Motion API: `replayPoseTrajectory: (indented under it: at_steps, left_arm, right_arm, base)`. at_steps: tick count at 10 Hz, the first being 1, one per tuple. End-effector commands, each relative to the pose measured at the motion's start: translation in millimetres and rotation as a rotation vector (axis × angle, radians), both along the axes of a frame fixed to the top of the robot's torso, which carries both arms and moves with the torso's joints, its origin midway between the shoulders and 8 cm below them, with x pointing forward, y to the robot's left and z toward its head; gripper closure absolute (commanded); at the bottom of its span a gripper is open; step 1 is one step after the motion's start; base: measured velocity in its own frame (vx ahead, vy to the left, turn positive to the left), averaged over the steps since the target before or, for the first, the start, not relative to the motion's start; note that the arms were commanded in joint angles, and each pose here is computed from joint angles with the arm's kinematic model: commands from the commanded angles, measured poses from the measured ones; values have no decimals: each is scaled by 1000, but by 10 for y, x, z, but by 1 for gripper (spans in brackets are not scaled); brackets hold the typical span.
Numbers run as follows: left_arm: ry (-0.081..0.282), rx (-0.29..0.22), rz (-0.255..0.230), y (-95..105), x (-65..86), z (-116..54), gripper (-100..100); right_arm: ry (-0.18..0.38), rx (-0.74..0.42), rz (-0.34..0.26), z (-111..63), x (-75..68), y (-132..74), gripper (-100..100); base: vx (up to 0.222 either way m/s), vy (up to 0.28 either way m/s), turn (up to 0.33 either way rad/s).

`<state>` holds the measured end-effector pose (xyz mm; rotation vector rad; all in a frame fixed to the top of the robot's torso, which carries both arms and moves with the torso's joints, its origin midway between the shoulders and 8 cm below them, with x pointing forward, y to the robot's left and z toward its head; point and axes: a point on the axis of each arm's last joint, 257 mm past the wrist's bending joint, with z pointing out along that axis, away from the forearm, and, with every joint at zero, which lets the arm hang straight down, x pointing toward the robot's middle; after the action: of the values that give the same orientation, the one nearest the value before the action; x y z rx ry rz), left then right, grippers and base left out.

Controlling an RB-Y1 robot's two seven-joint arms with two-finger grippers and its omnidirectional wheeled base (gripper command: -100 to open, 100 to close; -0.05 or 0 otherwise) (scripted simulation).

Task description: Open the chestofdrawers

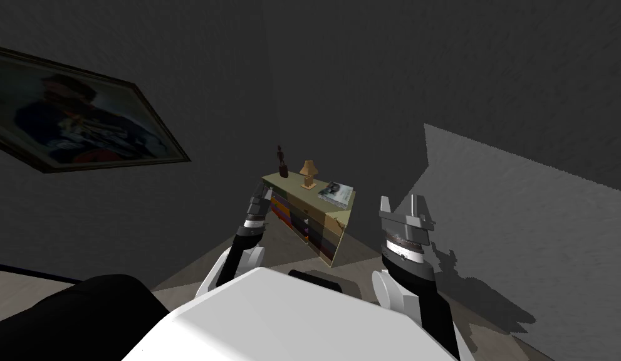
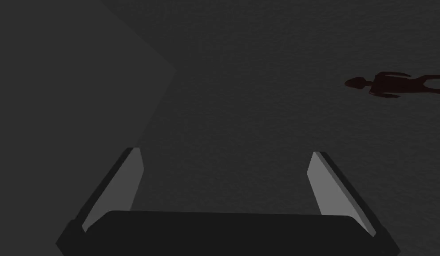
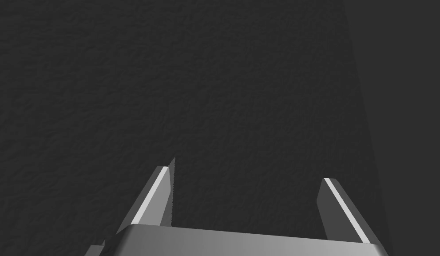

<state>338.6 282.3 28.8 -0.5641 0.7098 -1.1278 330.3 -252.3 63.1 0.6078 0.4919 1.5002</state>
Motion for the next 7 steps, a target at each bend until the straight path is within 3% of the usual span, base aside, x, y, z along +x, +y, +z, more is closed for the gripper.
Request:
replayPoseTrajectory:
  at_steps: [1,7]
  left_arm:
    - [0,0,0,0,0,0,0]
    - [0,0,0,0,-1,1,0]
  right_arm:
    - [0,0,0,0,0,0,0]
    - [0,0,0,1,-1,0,0]
  base:
    - [0,0,0]
    - [0,0,0]
